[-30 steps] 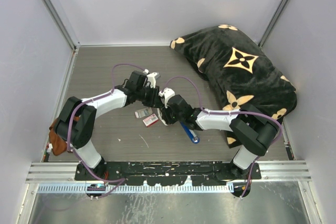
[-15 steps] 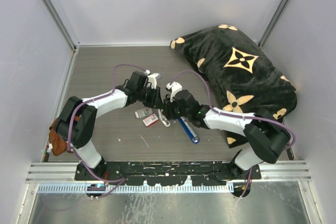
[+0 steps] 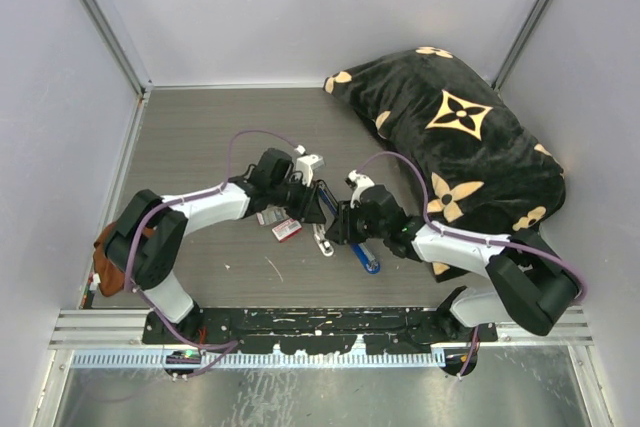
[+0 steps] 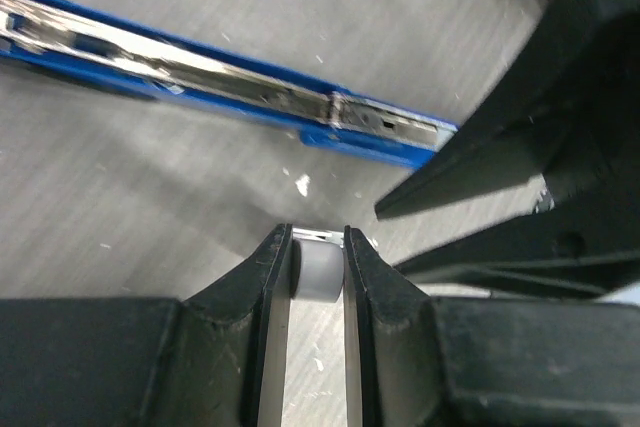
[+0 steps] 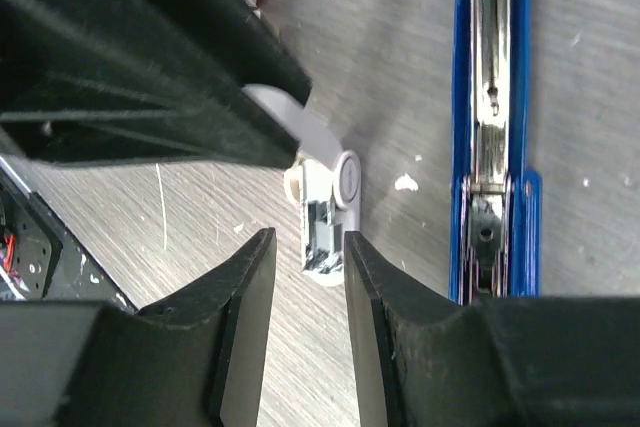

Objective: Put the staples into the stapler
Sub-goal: Install the staple into the stapler.

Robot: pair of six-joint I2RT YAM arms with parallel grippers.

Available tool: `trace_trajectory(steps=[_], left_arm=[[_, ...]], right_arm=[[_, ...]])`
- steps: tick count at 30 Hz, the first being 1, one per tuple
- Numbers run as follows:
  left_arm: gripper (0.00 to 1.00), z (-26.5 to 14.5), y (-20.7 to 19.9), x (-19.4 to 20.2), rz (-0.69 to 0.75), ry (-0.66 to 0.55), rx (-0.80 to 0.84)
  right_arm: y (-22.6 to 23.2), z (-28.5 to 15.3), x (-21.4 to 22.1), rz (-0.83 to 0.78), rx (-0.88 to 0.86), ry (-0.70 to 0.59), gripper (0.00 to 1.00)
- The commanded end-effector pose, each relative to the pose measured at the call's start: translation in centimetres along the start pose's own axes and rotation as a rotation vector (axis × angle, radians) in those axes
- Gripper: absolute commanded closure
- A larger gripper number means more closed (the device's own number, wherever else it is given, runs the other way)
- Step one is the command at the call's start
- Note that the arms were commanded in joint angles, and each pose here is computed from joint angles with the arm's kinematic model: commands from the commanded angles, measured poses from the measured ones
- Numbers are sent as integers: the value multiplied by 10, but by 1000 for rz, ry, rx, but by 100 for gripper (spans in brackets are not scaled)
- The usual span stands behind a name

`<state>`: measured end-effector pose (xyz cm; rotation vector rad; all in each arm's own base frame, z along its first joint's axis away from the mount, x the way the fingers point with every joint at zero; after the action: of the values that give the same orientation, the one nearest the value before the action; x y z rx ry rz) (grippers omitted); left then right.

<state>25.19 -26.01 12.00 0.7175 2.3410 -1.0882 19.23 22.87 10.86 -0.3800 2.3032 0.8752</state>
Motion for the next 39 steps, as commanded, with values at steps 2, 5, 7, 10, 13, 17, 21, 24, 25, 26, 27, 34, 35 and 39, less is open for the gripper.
trace_trajectory(steps=[2, 5, 7, 10, 13, 17, 21, 24, 25, 26, 27, 34, 35, 39], left_arm=[[100, -4, -26, 15, 79, 23, 123], [100, -5, -30, 17, 97, 26, 143], [100, -5, -33, 17, 105, 25, 153], [100, -5, -36, 18, 117, 21, 165], [100, -5, -39, 18, 127, 18, 175], [100, -7, -41, 16, 137, 7, 178], [100, -8, -42, 16, 141, 4, 177], [100, -7, -43, 16, 141, 5, 179], [100, -8, -43, 16, 140, 5, 179], [100, -8, -43, 16, 140, 5, 177], [100, -8, -43, 16, 141, 5, 177], [100, -8, -43, 16, 143, 7, 175], [100, -8, -43, 16, 143, 6, 175], [100, -8, -43, 15, 143, 8, 174]], right_arm=[[11, -9, -5, 85, -66, -68, 61], [8, -10, 1, 108, -61, -69, 60], [7, -11, 5, 111, -60, -66, 60], [6, -13, 10, 96, -74, -52, 60], [6, -14, 17, 82, -102, -28, 58], [3, -13, 28, 92, -116, 16, 57], [0, -11, 38, 112, -111, 52, 58], [-1, -7, 41, 123, -122, 65, 60], [0, -6, 42, 125, -131, 70, 60], [2, -5, 42, 126, -141, 76, 61], [3, -3, 43, 127, -149, 84, 62], [7, -2, 48, 158, -195, 90, 71], [7, -2, 48, 158, -193, 87, 73], [7, -4, 47, 163, -193, 85, 81]])
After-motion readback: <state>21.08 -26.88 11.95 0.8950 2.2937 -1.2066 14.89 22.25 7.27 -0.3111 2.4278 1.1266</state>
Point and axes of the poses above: each gripper's point midway between its finger pads, its own z axis out along the fingers, its own y axis along the line the jaws close on, x = y × z, the point moved 7 cm from there along -z, back along the fingers, and after that the axes turned 3 degrees about -z, right-handed, at the moved point
